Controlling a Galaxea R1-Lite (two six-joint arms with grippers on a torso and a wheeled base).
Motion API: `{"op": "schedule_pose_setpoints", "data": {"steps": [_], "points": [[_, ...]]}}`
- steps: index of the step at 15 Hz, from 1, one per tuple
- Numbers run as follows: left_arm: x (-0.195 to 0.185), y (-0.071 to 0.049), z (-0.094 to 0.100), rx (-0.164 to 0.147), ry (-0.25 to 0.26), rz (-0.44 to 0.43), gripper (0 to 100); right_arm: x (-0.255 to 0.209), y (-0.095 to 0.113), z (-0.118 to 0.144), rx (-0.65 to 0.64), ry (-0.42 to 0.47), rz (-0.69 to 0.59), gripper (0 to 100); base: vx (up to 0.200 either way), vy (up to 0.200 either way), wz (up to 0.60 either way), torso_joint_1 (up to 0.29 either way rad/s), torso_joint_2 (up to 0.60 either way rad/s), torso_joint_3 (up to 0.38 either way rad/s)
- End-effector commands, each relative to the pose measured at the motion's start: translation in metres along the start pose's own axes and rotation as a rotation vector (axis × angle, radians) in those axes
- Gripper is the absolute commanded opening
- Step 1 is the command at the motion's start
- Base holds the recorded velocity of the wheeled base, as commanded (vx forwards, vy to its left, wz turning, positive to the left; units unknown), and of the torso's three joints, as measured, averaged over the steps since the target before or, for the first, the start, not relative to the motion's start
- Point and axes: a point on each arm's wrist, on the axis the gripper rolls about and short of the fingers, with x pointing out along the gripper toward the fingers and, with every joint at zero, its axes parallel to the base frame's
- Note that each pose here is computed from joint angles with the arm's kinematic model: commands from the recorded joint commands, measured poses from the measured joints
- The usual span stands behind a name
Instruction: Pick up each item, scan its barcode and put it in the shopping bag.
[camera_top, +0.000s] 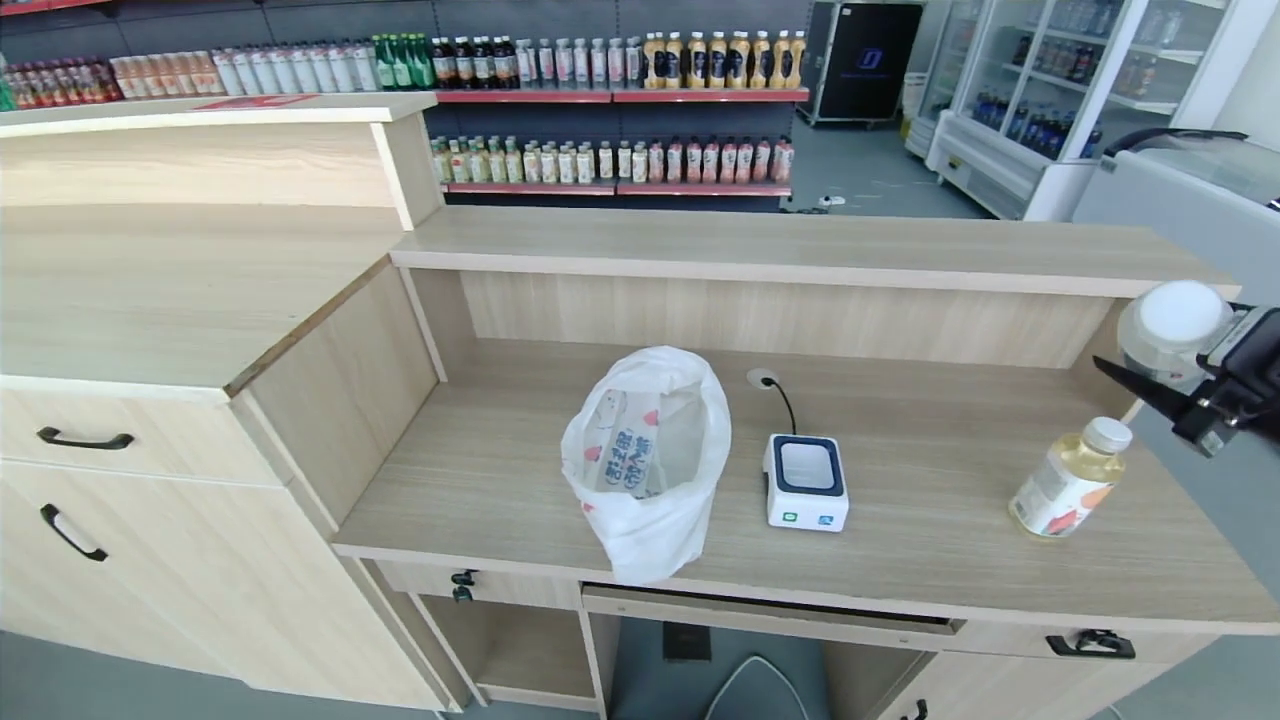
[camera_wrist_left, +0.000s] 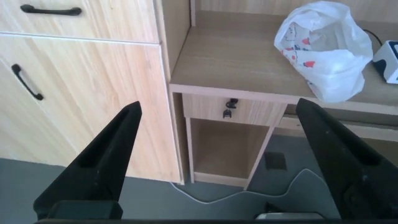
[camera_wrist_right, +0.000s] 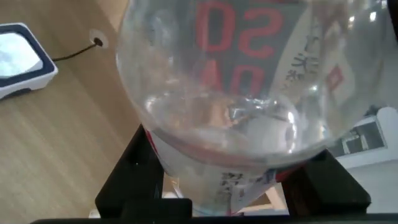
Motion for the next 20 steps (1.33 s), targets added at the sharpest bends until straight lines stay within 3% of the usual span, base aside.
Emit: {"op": "schedule_pose_setpoints", "data": {"steps": [1,8,20], "points": [[0.000,0.000,0.000,-0.001,-0.001,0.000,100,0.042,0.028,-0.019,-0.035,-0.064,0.030,0,0.000,0.000,0.60,0.007,0.00,0.002],[0.000,0.000,0.000,0.001,-0.001,0.000,100,0.072,0.083,-0.056,0.019,-0.116,0.197,0,0.000,0.000,0.09,0.000,0.00,0.001],[0.000,0.000,0.000,0.001,-0.001,0.000,100,0.072,0.109,-0.069,-0.042,-0.168,0.278,0,0.000,0.000,0.00,0.000,0.00,0.000]]}}
